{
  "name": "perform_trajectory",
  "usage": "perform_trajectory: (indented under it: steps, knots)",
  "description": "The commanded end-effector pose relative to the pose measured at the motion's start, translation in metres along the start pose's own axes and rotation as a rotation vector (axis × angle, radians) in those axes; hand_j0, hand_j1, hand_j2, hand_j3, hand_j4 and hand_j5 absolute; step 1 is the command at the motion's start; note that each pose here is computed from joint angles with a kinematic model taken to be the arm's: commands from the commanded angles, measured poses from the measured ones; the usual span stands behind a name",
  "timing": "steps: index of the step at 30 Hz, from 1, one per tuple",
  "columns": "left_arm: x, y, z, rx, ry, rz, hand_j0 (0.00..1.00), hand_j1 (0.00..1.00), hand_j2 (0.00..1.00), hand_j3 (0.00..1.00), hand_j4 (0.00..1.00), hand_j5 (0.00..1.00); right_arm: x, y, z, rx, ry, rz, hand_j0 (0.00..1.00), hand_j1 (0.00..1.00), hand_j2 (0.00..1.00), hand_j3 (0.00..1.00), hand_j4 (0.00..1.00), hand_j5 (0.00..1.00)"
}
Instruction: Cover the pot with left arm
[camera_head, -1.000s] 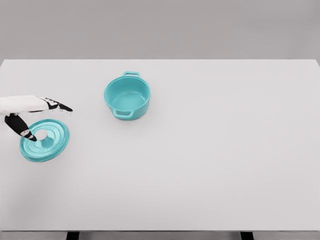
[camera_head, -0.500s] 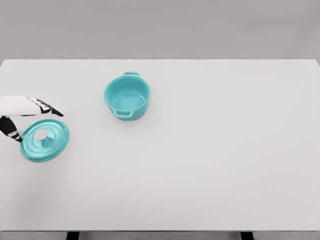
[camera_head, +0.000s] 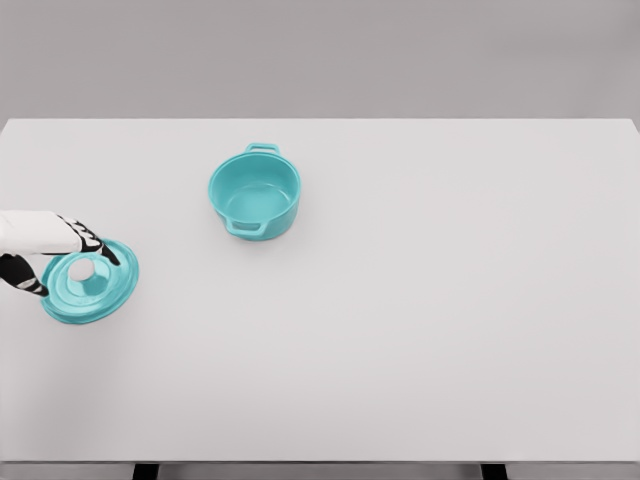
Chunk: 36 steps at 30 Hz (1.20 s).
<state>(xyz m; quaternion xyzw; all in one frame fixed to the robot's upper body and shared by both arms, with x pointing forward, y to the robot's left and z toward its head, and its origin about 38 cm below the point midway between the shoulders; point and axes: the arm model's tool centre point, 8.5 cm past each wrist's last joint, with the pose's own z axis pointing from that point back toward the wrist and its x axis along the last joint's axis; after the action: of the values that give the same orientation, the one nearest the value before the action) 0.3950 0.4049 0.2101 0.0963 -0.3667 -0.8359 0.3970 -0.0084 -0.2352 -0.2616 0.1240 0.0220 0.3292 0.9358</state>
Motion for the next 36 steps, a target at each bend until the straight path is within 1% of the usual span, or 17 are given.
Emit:
perform_trajectory:
  steps: [1,12,15,18,22,27,29,30,36]
  knots:
    - [-0.001,0.0,0.0,0.003,0.004,0.008,0.77,0.77,0.77,0.77,0.77,0.77,0.0,0.0,0.0,0.0,0.0,-0.001,1.0,1.0,1.0,1.0,1.0,1.0]
    - [-0.001,-0.004,-0.003,-0.007,0.005,0.014,0.76,0.76,0.76,0.76,0.76,0.76,0.0,0.0,0.0,0.0,0.0,0.001,1.0,1.0,1.0,1.0,1.0,1.0]
    - [-0.001,-0.004,-0.004,-0.006,0.006,0.015,0.74,0.74,0.74,0.74,0.74,0.74,0.0,0.0,0.0,0.0,0.0,-0.001,1.0,1.0,1.0,1.0,1.0,1.0]
    - [-0.005,-0.006,-0.009,-0.014,0.031,0.03,0.74,0.74,0.74,0.74,0.74,0.74,0.0,0.0,0.0,0.0,0.0,-0.001,1.0,1.0,1.0,1.0,1.0,1.0]
    - [-0.007,-0.006,-0.015,-0.012,0.033,0.04,0.74,0.74,0.74,0.74,0.74,0.74,0.0,0.0,0.0,0.0,0.0,-0.001,1.0,1.0,1.0,1.0,1.0,1.0]
    - [-0.006,-0.005,-0.017,-0.011,0.029,0.038,0.74,0.74,0.74,0.74,0.74,0.74,0.0,0.0,0.0,0.0,0.0,0.001,1.0,1.0,1.0,1.0,1.0,1.0]
    - [-0.006,-0.008,-0.019,-0.018,0.027,0.038,0.73,0.73,0.73,0.73,0.73,0.73,0.0,0.0,0.0,0.0,0.0,-0.001,1.0,1.0,1.0,1.0,1.0,1.0]
    - [-0.006,-0.009,-0.019,-0.026,0.033,0.029,0.73,0.73,0.73,0.73,0.73,0.73,0.0,0.0,0.0,0.0,0.0,-0.001,1.0,1.0,1.0,1.0,1.0,1.0]
    - [-0.007,-0.009,-0.019,-0.027,0.041,0.033,0.73,0.73,0.73,0.73,0.73,0.73,0.0,0.0,0.0,0.0,0.0,0.001,1.0,1.0,1.0,1.0,1.0,1.0]
